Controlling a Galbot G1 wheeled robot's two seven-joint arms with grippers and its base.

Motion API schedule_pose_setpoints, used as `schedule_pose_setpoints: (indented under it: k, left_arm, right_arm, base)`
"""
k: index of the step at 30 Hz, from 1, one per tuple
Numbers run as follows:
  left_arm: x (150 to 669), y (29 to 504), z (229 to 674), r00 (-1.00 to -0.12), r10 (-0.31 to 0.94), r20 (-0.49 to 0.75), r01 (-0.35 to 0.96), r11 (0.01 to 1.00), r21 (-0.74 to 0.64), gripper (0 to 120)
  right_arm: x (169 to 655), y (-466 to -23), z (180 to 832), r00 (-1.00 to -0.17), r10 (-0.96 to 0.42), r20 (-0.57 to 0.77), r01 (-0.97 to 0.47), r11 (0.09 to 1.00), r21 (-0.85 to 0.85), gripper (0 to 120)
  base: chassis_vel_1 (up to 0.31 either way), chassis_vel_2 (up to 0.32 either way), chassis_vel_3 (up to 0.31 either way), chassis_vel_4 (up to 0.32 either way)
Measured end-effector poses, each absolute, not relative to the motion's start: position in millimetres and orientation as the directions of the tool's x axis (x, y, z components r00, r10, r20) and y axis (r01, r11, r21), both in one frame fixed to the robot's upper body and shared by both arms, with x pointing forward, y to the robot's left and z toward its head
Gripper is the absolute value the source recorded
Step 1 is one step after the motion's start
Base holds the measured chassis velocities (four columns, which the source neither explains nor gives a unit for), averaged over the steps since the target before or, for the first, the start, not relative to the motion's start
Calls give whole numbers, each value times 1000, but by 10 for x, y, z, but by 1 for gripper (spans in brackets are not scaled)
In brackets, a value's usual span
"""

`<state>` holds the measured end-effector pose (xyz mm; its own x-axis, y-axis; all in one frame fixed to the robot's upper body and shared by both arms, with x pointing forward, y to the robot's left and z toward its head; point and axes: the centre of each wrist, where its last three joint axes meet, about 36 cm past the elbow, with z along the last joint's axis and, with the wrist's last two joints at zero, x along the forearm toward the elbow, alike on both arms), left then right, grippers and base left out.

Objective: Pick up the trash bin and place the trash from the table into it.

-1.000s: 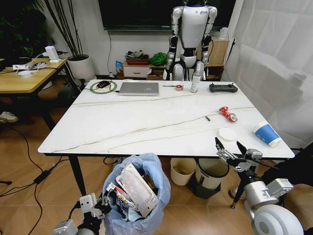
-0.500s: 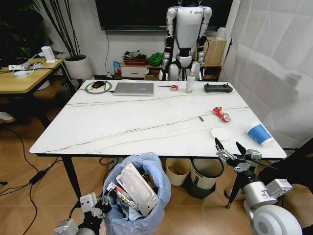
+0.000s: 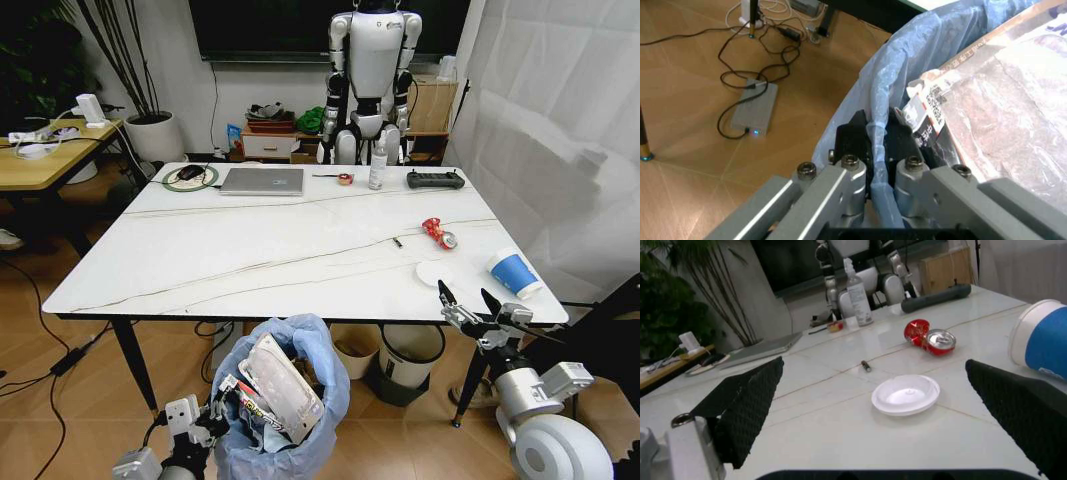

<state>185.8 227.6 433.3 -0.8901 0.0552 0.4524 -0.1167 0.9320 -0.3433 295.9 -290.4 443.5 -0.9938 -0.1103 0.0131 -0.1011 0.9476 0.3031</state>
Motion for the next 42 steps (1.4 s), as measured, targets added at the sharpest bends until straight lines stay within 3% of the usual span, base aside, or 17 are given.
schedule_pose_setpoints:
  k: [21, 30, 38, 42]
  left_arm:
    - [1836, 2227, 4304, -885, 51, 462, -125, 932, -342, 0]
    - [1780, 2225, 4300, -879, 29, 476, -154, 928, -340, 0]
    - [1726, 2240, 4345, -878, -4, 479, -187, 923, -335, 0]
    - [1681, 2265, 4410, -877, -27, 479, -206, 923, -324, 0]
  right_arm:
    - [3030, -2899, 4433, -989, -143, -25, -144, 953, 268, 100]
    - [3296, -2800, 4589, -961, -248, -121, -266, 947, 179, 100]
    - [3927, -2558, 5135, -948, -315, 38, -310, 945, 105, 100]
    - [4372, -2451, 5238, -913, -388, 125, -367, 916, 161, 100]
  base:
    - [-102, -102, 102, 104]
    - [-1, -8, 8, 6]
    - [0, 0, 0, 0]
    - [0, 0, 0, 0]
